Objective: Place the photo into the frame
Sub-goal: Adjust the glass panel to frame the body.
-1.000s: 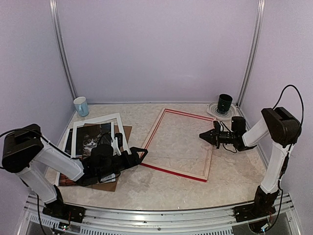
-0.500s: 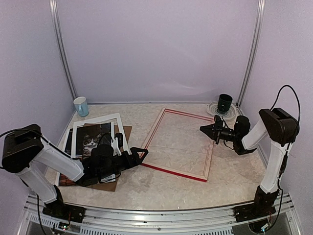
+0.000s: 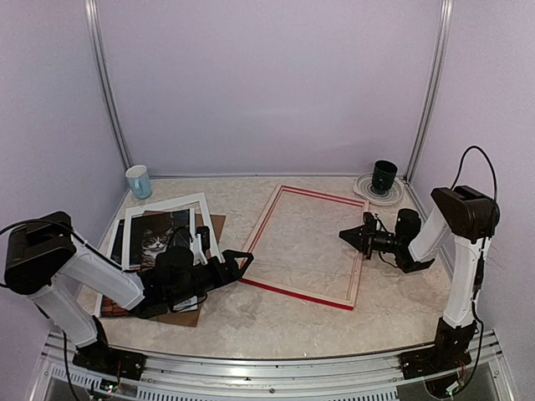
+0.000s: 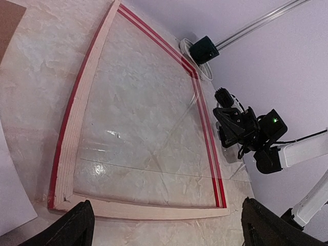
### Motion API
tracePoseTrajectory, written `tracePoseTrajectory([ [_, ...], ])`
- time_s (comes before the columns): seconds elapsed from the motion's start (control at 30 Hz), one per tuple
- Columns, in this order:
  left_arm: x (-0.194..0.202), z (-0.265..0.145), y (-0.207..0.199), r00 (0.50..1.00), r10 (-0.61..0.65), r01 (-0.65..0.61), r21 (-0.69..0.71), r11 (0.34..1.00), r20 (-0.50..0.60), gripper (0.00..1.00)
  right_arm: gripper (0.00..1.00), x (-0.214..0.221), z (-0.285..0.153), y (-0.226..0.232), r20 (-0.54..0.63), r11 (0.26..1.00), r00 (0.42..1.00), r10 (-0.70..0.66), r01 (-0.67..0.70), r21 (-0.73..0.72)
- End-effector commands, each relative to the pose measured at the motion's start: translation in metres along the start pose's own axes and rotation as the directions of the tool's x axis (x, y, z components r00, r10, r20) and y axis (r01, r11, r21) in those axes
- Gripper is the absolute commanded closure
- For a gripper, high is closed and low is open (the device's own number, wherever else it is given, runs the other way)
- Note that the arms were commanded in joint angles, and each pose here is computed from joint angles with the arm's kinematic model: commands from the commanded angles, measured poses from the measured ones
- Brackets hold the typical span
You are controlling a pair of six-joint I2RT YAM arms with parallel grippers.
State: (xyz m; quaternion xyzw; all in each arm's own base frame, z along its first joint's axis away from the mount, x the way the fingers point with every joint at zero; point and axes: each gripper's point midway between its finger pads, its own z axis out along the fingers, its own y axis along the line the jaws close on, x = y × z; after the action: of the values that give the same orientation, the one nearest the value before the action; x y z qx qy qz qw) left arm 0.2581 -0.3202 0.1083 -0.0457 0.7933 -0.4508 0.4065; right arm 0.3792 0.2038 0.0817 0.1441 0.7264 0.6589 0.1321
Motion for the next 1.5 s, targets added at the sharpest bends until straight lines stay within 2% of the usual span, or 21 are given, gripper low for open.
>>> tracePoseTrajectory([
  [0.0, 0.000, -0.001, -0.002, 1.000, -0.004, 0.003, 0.005, 1.000, 0.012, 0.01, 1.00, 0.007, 0.007, -0.004, -0.020, 0.999, 0.999, -0.039, 0.039, -0.001],
  [0.47, 0.001, 0.000, -0.002, 1.000, -0.004, 0.004, 0.005, 1.000, 0.009, 0.01, 1.00, 0.010, 0.010, -0.019, -0.019, 0.997, 0.998, -0.056, 0.057, 0.059],
  [0.67, 0.003, 0.001, 0.001, 1.000, -0.004, 0.004, -0.001, 1.000, 0.003, 0.01, 1.00, 0.013, 0.009, -0.006, -0.024, 0.999, 0.998, -0.052, 0.052, 0.009],
  [0.87, 0.005, 0.003, 0.001, 1.000, -0.009, 0.009, 0.000, 1.000, -0.004, 0.01, 1.00, 0.016, 0.015, -0.013, -0.043, 0.994, 0.996, -0.080, 0.083, 0.071],
  [1.47, 0.014, 0.010, 0.002, 0.999, -0.020, 0.020, 0.005, 1.000, -0.029, 0.01, 1.00, 0.032, 0.014, -0.016, -0.087, 0.988, 0.992, -0.089, 0.099, 0.115],
])
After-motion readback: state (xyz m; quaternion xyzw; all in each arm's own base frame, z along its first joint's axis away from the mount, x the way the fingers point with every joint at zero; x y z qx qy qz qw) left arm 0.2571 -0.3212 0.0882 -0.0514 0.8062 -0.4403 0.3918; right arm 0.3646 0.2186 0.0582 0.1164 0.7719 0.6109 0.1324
